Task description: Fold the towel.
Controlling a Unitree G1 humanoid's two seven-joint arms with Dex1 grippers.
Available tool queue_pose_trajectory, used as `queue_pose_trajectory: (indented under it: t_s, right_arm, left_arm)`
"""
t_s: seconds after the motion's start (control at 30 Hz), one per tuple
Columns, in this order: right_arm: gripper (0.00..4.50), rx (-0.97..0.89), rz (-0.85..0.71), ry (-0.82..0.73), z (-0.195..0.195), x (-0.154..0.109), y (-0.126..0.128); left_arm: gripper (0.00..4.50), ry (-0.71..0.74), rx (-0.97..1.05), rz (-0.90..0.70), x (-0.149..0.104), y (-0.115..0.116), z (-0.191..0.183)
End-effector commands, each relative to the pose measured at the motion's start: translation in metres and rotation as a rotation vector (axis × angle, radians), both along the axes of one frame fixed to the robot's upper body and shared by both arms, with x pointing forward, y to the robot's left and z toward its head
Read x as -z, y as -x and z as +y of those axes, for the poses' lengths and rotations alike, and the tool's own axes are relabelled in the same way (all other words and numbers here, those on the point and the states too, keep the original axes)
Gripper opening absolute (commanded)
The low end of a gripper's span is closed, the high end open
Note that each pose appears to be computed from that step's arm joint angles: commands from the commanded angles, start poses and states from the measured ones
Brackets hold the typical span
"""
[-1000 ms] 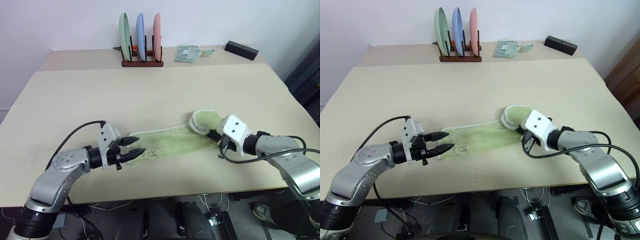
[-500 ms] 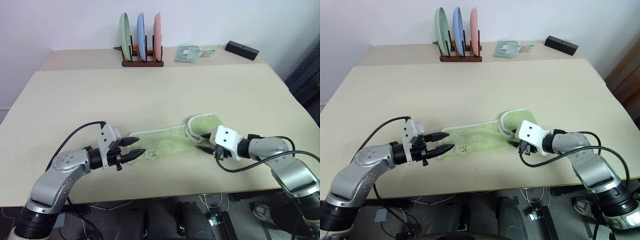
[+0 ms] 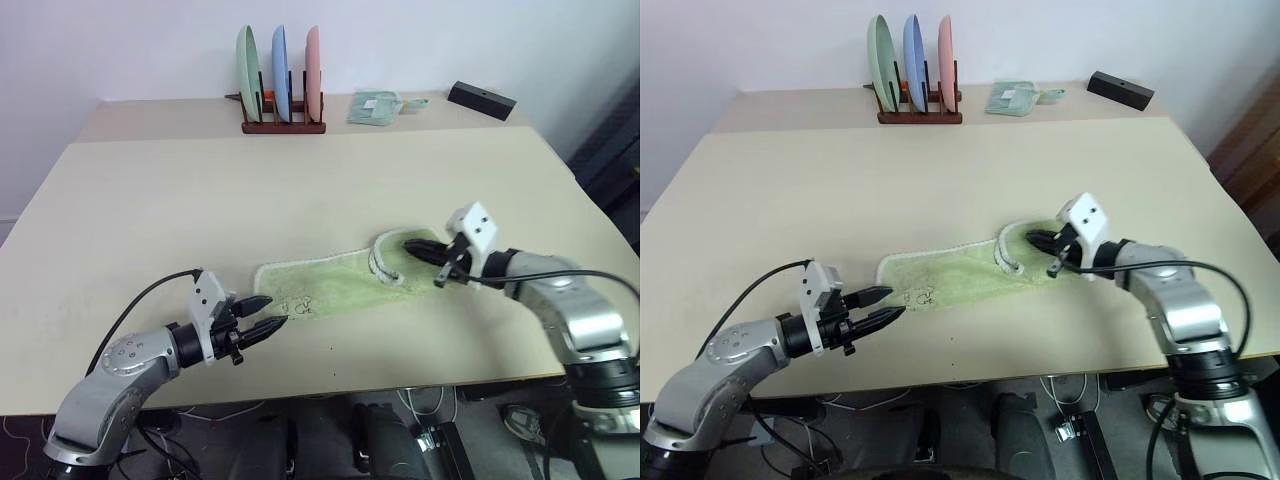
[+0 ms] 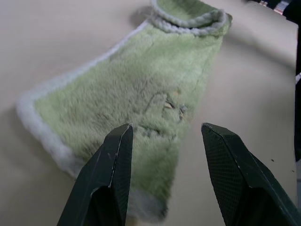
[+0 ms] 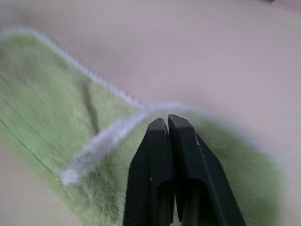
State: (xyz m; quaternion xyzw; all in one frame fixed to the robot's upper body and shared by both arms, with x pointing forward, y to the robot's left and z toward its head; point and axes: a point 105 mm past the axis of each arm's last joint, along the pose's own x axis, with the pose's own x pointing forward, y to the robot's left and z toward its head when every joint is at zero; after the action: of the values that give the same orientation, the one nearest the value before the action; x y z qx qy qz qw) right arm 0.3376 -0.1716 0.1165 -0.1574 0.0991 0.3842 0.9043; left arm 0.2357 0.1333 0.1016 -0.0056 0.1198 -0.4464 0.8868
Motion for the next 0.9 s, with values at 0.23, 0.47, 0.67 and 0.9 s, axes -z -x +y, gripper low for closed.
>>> queue_pose_trajectory:
  t_s: [0.23, 0.47, 0.67, 0.9]
  right_arm:
    - [0.04, -0.046, -0.039, 0.161, -0.011, 0.036, 0.002]
    - [1.3, -0.075, -0.248, -0.032, 0.001, -0.048, -0.008]
    - [3.2, -0.104, -0.388, -0.066, 0.014, -0.095, -0.012]
    - [3.2, -0.11, -0.374, -0.044, 0.014, -0.086, -0.015]
  left_arm:
    - [2.35, 0.038, -0.027, 0.028, -0.006, 0.02, -0.008]
    - [2.87, 0.141, -0.242, 0.155, 0.006, 0.024, -0.001]
    - [4.5, 0.387, -0.487, 0.327, 0.007, 0.023, -0.006]
    - [4.5, 0.571, -0.399, 0.527, -0.003, 0.056, -0.023]
